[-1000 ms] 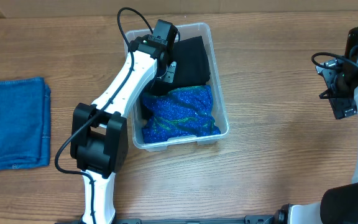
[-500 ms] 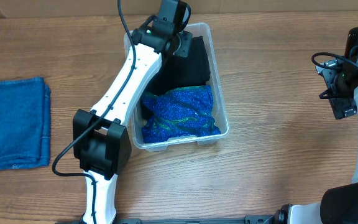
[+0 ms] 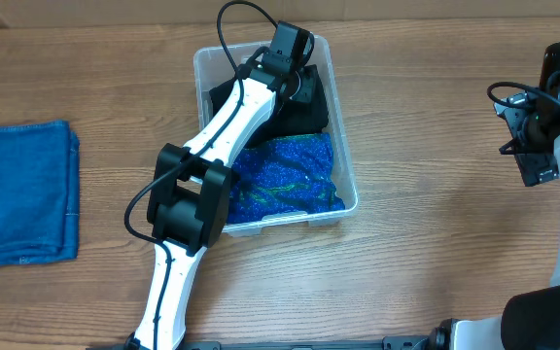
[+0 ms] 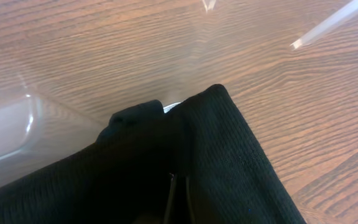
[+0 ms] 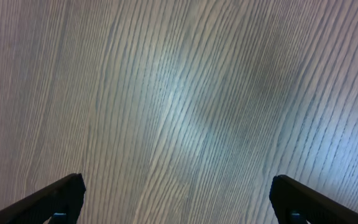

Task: Pack container
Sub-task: 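Press the black cloth flat with the left gripper, then lift out, then move the left gripper left over the folded blue towel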

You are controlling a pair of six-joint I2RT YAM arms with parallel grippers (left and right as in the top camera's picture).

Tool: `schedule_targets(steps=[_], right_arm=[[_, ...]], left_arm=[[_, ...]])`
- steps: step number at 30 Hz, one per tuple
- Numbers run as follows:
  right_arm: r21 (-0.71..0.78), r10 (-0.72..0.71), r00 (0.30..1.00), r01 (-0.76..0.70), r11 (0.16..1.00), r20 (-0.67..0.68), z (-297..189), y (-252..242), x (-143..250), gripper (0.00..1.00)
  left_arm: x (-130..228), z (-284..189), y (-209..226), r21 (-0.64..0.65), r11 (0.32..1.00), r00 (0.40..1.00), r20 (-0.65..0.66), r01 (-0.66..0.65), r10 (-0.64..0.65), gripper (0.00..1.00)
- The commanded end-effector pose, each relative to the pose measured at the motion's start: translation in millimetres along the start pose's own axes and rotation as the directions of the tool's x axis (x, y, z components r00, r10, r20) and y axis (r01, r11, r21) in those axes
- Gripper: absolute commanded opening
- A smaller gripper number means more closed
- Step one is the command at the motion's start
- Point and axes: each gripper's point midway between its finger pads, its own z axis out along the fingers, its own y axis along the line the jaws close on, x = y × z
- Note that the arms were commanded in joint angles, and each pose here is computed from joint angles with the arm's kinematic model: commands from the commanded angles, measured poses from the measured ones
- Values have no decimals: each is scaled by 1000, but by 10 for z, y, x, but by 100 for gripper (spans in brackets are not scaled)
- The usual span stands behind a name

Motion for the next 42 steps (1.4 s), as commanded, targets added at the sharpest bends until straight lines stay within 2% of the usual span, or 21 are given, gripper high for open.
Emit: schedule_targets(steps=[1,5,7,8,9,10,12,13,14,19,23,24,25,27,31,35,36,39,40,42], right_arm=[[-3,7,1000,-7,1000,5,-11,-1,-15,100],[-3,7,1000,-7,1000,5,-11,0,-15,100],[-3,7,1000,-7,1000,5,-11,0,-15,100],[-3,7,1000,-7,1000,5,-11,-1,-15,100],[-3,7,1000,-7,1000,5,-11,-1,-15,100],[-3,7,1000,-7,1000,5,-11,-1,-15,100],[-3,7,1000,-7,1000,5,-11,-1,-15,100],[-3,7,1000,-7,1000,5,-11,0,-15,100],[-3,7,1000,-7,1000,5,-11,-1,-15,100],[-3,7,1000,-7,1000,5,-11,0,-15,100],[-3,7,1000,-7,1000,5,-11,0,-15,100],[-3,7,1000,-7,1000,5,-11,-1,-15,100],[-3,7,1000,-7,1000,5,-11,-1,-15,100],[-3,7,1000,-7,1000,5,-11,-1,-15,100],[-3,7,1000,-7,1000,5,-11,-1,-15,100],[-3,7,1000,-7,1000,5,-11,0,-15,100],[-3,7,1000,-7,1000,5,-11,-1,-15,100],[-3,7,1000,-7,1000,5,-11,-1,-15,100],[-3,7,1000,-7,1000,5,-11,-1,-15,100],[-3,7,1000,-7,1000,5,-11,-1,-15,100]], left_arm=[[190,90,-381,107,992,997,-47,-63,68,11],[77,-180,-785,149,969,980,17,-197,197,22],[-43,-379,-910,153,963,975,59,-221,214,28],[-91,-453,-929,154,963,974,73,-223,214,32],[-139,-550,-940,155,962,973,85,-224,213,47],[-167,-620,-939,152,962,973,89,-225,213,52],[-233,-781,-933,147,960,969,105,-237,223,57],[-281,-864,-927,137,959,965,120,-247,232,64],[-335,-928,-894,113,963,964,134,-245,229,65],[-613,-1268,-559,-103,973,953,204,-205,223,67],[-603,-1477,-117,-320,939,966,179,-123,187,70],[-563,-1553,74,-401,910,971,153,-109,183,73],[-515,-1648,290,-479,872,977,120,-101,179,84],[-429,-1794,528,-524,846,985,68,-100,159,90],[-425,-2287,976,-567,824,994,84,-11,71,94],[-300,-3071,1677,-626,759,982,159,181,-103,100],[-210,-3233,1873,-635,729,966,187,256,-176,100],[90,-3402,2195,-561,713,904,188,420,-385,100],[229,-3419,2298,-531,695,865,172,485,-471,100],[507,-3516,2551,-522,594,759,177,612,-627,100]])
